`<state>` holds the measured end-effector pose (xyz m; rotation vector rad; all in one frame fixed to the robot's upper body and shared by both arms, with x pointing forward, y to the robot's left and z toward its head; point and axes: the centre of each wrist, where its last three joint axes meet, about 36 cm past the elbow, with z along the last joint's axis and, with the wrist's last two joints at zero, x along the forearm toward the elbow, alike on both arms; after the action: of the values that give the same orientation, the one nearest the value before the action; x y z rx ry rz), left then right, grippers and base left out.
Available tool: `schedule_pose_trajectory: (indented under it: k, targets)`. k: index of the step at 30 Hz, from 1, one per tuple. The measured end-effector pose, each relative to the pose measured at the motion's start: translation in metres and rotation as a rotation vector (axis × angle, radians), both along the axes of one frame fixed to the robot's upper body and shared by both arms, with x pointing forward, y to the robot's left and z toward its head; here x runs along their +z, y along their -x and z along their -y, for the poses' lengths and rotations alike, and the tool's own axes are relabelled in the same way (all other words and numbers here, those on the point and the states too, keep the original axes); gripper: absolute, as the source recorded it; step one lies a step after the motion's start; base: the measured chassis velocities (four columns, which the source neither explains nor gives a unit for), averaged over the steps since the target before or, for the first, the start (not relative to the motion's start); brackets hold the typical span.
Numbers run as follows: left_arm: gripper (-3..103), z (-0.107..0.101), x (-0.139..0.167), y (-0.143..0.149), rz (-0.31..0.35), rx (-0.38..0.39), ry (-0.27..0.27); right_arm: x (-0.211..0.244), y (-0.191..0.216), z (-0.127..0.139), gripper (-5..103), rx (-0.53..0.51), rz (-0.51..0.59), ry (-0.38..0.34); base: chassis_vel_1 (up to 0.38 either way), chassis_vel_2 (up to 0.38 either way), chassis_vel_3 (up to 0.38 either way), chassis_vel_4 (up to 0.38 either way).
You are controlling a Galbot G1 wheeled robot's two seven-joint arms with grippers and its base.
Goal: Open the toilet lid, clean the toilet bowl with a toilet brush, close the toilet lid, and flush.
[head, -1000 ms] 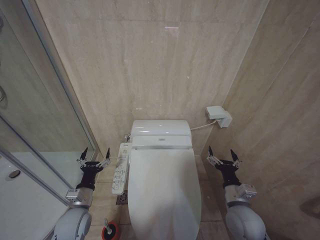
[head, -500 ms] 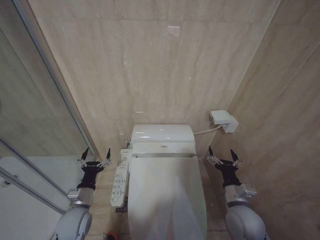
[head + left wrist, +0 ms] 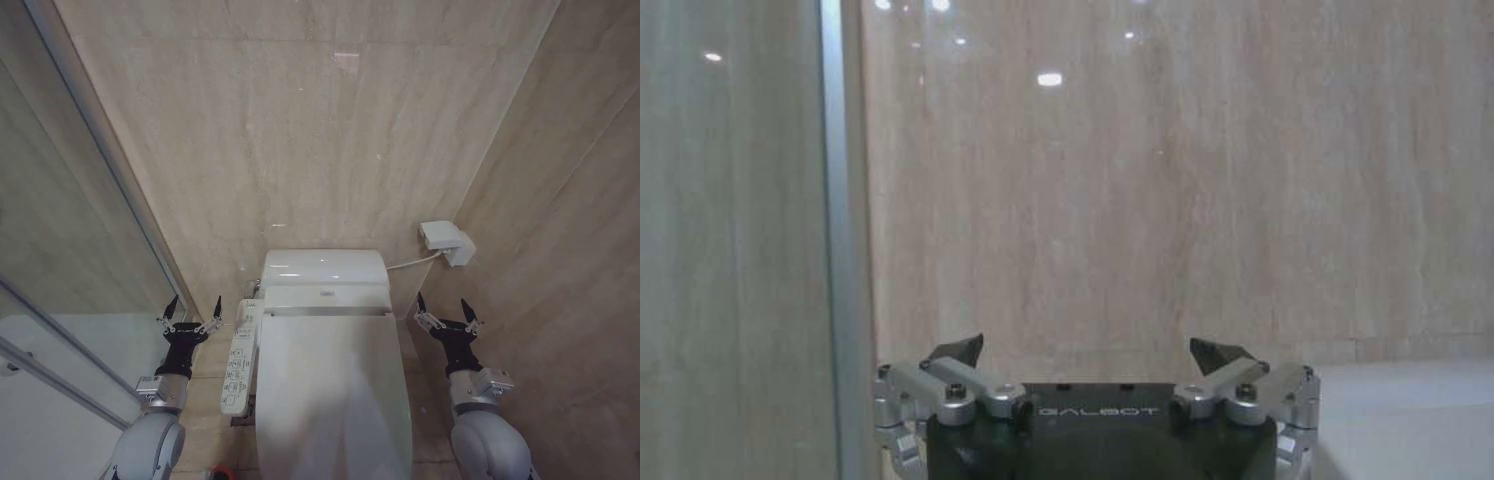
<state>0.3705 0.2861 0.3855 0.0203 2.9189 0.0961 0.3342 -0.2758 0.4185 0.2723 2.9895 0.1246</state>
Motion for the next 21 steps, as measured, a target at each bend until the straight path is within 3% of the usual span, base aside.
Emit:
schedule_pose_trajectory:
  k: [6, 10, 14, 19, 20, 21]
  targets:
    - [100, -0.007, -0.004, -0.008, -0.006, 0.003, -0.008, 0.000, 0.000, 0.000, 100, 0.000, 0.000, 0.000, -0.011, 0.006, 0.005, -0.008]
    - [100, -0.023, -0.012, -0.024, -0.022, 0.017, -0.002, 0.000, 0.000, 0.000, 100, 0.000, 0.000, 0.000, 0.000, 0.000, 0.000, 0.000]
    - [100, -0.042, -0.021, -0.048, -0.041, 0.022, 0.008, 0.000, 0.000, 0.000, 100, 0.000, 0.000, 0.000, 0.000, 0.000, 0.000, 0.000]
    - [100, -0.064, -0.015, -0.089, -0.016, -0.002, -0.013, 0.000, 0.000, 0.000, 100, 0.000, 0.000, 0.000, 0.000, 0.000, 0.000, 0.000]
    - [85, -0.066, -0.013, -0.096, -0.012, -0.010, -0.017, 0.000, 0.000, 0.000, 100, 0.000, 0.000, 0.000, 0.000, 0.000, 0.000, 0.000]
    - [85, -0.067, -0.010, -0.105, -0.009, -0.020, -0.021, 0.000, 0.000, 0.000, 100, 0.000, 0.000, 0.000, 0.000, 0.000, 0.000, 0.000]
